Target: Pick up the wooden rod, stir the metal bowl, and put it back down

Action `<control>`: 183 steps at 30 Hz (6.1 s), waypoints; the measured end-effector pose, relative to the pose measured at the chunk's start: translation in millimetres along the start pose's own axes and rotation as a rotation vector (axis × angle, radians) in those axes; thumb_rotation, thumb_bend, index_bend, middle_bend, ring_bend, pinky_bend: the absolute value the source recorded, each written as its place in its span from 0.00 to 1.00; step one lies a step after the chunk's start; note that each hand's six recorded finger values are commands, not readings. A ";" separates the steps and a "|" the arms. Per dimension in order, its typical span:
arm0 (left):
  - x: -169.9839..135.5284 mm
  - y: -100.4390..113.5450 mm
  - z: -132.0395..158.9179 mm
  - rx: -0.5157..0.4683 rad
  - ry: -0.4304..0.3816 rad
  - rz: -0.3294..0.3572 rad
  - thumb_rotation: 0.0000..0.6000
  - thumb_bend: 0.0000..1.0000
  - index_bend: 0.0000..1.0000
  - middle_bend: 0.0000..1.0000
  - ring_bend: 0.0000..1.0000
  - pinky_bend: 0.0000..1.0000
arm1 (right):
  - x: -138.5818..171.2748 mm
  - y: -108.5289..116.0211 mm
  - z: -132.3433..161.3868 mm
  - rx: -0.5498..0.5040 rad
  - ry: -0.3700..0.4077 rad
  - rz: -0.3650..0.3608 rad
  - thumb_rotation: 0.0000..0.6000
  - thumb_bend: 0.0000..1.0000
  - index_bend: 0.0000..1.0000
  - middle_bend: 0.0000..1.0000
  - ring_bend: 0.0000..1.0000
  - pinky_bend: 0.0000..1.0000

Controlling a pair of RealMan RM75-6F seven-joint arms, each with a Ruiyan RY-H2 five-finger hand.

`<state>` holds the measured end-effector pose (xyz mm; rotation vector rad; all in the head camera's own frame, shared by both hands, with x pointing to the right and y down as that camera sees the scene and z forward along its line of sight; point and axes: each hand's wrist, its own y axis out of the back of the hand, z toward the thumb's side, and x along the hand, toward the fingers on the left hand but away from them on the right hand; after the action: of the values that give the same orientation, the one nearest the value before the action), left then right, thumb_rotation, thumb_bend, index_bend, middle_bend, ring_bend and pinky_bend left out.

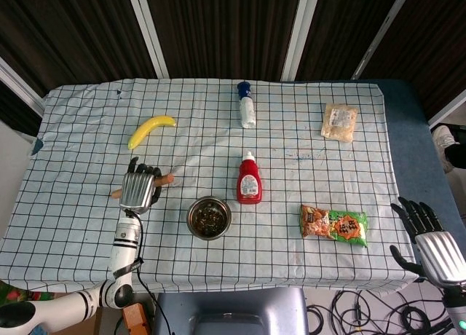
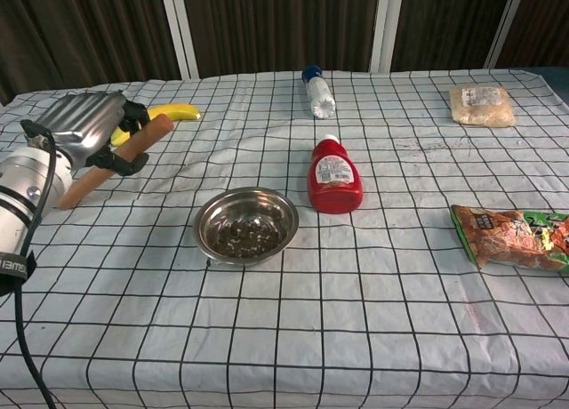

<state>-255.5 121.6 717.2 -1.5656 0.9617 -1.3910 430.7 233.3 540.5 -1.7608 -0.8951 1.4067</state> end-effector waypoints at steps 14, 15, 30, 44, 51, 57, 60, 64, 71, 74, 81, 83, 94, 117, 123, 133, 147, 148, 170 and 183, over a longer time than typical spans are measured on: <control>-12.6 41.4 -22.0 -0.808 0.057 0.127 1.00 0.54 0.65 0.59 0.38 0.40 | 0.6 -4.0 4.4 0.011 0.016 0.012 1.00 0.31 0.00 0.00 0.00 0.00; -14.1 40.8 -24.2 -0.856 0.065 0.116 1.00 0.54 0.65 0.59 0.38 0.40 | 1.0 -4.3 5.1 0.012 0.018 0.012 1.00 0.32 0.00 0.00 0.00 0.00; -15.3 17.2 -44.8 -1.108 0.173 -0.020 1.00 0.52 0.63 0.58 0.36 0.38 | 1.2 -4.3 5.5 0.013 0.017 0.008 1.00 0.32 0.00 0.00 0.00 0.00; -5.7 12.5 -17.3 -1.516 0.185 -0.253 1.00 0.33 0.50 0.68 0.37 0.46 | 1.7 -2.0 4.2 0.006 0.015 0.003 1.00 0.32 0.00 0.00 0.00 0.00; 5.7 13.5 -7.4 -1.673 0.185 -0.308 1.00 0.27 0.61 0.79 0.48 0.69 | 1.8 1.5 0.7 -0.008 0.009 -0.003 1.00 0.32 0.00 0.00 0.00 0.00; 14.6 7.2 -3.0 -1.729 0.183 -0.307 0.80 0.25 0.69 0.89 0.59 0.81 | 2.7 5.5 -2.5 -0.019 0.004 -0.013 1.00 0.32 0.00 0.00 0.00 0.00; 18.3 1.3 -1.1 -1.727 0.182 -0.313 0.79 0.24 0.75 0.97 0.68 0.90 | 3.1 7.2 -4.0 -0.022 0.001 -0.018 1.00 0.32 0.00 0.00 0.00 0.00; 20.6 -6.0 3.1 -1.713 0.181 -0.327 0.86 0.28 0.87 1.00 0.79 0.99 | 3.1 8.5 -5.3 -0.025 0.001 -0.020 1.00 0.32 0.00 0.00 0.00 0.00; 18.5 -4.6 9.0 -1.710 0.151 -0.319 1.00 0.76 0.94 1.00 0.84 1.00 | 3.3 7.9 -4.5 -0.025 0.006 -0.017 1.00 0.32 0.00 0.00 0.00 0.00; 17.0 0.2 10.6 -1.723 0.129 -0.293 1.00 0.87 0.95 1.00 0.87 1.00 | 3.7 7.5 -4.0 -0.024 0.008 -0.015 1.00 0.32 0.00 0.00 0.00 0.00; 12.1 18.1 10.0 -1.776 0.067 -0.200 1.00 0.94 0.96 1.00 0.92 1.00 | 4.1 6.4 -3.7 -0.025 0.010 -0.005 1.00 0.32 0.00 0.00 0.00 0.00; 9.9 26.2 8.5 -1.787 0.043 -0.159 1.00 0.94 0.97 1.00 0.92 1.00 | 4.2 7.2 -4.4 -0.028 0.010 -0.004 1.00 0.32 0.00 0.00 0.00 0.00; -6.5 73.0 55.2 -1.677 -0.224 -0.075 1.00 0.94 0.96 1.00 0.91 1.00 | 1.7 4.0 -2.7 -0.047 0.020 0.031 1.00 0.31 0.00 0.00 0.00 0.00; -25.8 30.0 142.6 -1.611 -0.351 -0.275 1.00 0.93 0.96 1.00 0.90 1.00 | 12.2 21.3 -14.2 -0.113 0.042 0.001 1.00 0.32 0.00 0.00 0.00 0.00; -37.3 26.0 135.2 -1.595 -0.351 -0.312 1.00 0.94 0.96 1.00 0.90 1.00 | 13.6 22.9 -14.0 -0.114 0.043 -0.010 1.00 0.32 0.00 0.00 0.00 0.00; -40.5 9.5 125.2 -1.575 -0.313 -0.347 1.00 0.98 0.96 1.00 0.90 1.00 | 15.6 24.7 -11.4 -0.118 0.057 -0.022 1.00 0.32 0.00 0.00 0.00 0.00; -42.6 -18.7 126.4 -1.541 -0.289 -0.378 1.00 0.99 0.96 1.00 0.90 1.00 | 18.5 32.8 -17.8 -0.146 0.037 -0.064 1.00 0.32 0.00 0.00 0.00 0.00; -41.6 -14.4 126.7 -1.547 -0.299 -0.366 1.00 0.99 0.96 1.00 0.90 1.00 | 18.7 33.2 -18.3 -0.147 0.036 -0.065 1.00 0.32 0.00 0.00 0.00 0.00; -31.8 -32.6 131.5 -1.519 -0.252 -0.377 1.00 0.98 0.96 1.00 0.90 1.00 | 22.2 37.7 -23.7 -0.155 0.016 -0.085 1.00 0.32 0.00 0.00 0.00 0.00; -13.5 37.0 113.8 -1.545 -0.380 -0.152 1.00 0.93 0.95 1.00 0.90 1.00 | 18.0 30.9 -19.4 -0.136 0.029 -0.048 1.00 0.32 0.00 0.00 0.00 0.00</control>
<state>-144.7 129.6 670.9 -2.8414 1.8264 -0.1435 455.5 230.7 508.4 -1.8427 -1.0325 1.3126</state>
